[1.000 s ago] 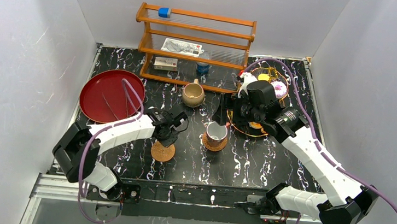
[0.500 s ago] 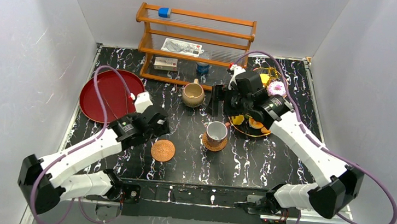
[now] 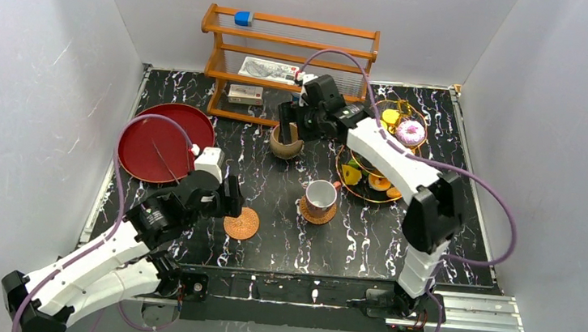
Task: Serve the afternoon tea
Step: Move the cup to the center of the board.
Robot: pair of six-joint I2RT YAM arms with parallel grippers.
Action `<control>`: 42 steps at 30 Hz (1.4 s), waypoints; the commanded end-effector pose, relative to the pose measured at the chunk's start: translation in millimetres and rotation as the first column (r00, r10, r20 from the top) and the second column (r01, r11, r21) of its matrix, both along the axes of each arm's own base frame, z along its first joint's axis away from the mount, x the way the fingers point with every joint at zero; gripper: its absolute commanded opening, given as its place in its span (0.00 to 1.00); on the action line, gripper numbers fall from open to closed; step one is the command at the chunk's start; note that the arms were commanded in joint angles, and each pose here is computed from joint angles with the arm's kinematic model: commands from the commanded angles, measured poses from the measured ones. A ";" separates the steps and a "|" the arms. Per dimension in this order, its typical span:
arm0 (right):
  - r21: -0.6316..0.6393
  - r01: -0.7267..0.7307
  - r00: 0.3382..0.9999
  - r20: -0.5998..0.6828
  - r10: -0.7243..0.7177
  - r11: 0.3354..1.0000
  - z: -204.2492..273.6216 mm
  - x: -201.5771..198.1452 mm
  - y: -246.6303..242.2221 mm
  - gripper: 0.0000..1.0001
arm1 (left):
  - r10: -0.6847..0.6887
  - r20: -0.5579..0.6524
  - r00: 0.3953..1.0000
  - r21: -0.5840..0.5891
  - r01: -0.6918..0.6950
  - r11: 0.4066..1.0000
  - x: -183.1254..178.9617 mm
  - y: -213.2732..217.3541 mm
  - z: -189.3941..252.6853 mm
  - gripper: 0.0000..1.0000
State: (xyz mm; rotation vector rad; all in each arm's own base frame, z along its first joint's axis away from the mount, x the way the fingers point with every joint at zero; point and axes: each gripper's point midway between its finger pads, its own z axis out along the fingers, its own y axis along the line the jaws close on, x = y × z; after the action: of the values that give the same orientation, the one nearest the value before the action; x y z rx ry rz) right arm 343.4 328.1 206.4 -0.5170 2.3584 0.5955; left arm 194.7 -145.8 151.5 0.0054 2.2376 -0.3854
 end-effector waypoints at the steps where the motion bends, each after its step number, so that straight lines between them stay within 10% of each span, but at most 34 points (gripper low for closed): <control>1: -0.027 -0.014 0.992 0.125 0.017 1.000 4.1 41.4 18.5 0.99 | -0.104 0.112 0.988 0.109 0.091 0.990 5.8 7.4 26.8 0.70; 17: -0.061 0.025 0.998 0.060 -0.021 0.998 -56.0 91.4 37.5 0.99 | -0.122 0.210 0.970 0.159 0.089 0.983 8.9 20.7 45.1 0.72; 42: 0.054 -0.242 0.967 -0.071 0.246 0.969 -79.2 13.5 102.5 0.97 | -0.115 0.219 0.969 0.154 0.082 0.985 8.2 22.7 46.5 0.73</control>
State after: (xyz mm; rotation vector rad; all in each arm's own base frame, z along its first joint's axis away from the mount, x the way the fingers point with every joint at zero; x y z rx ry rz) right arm 367.6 397.7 108.5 -0.7229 2.4550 0.6847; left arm 199.8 -124.1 188.2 0.2372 2.0658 -0.2666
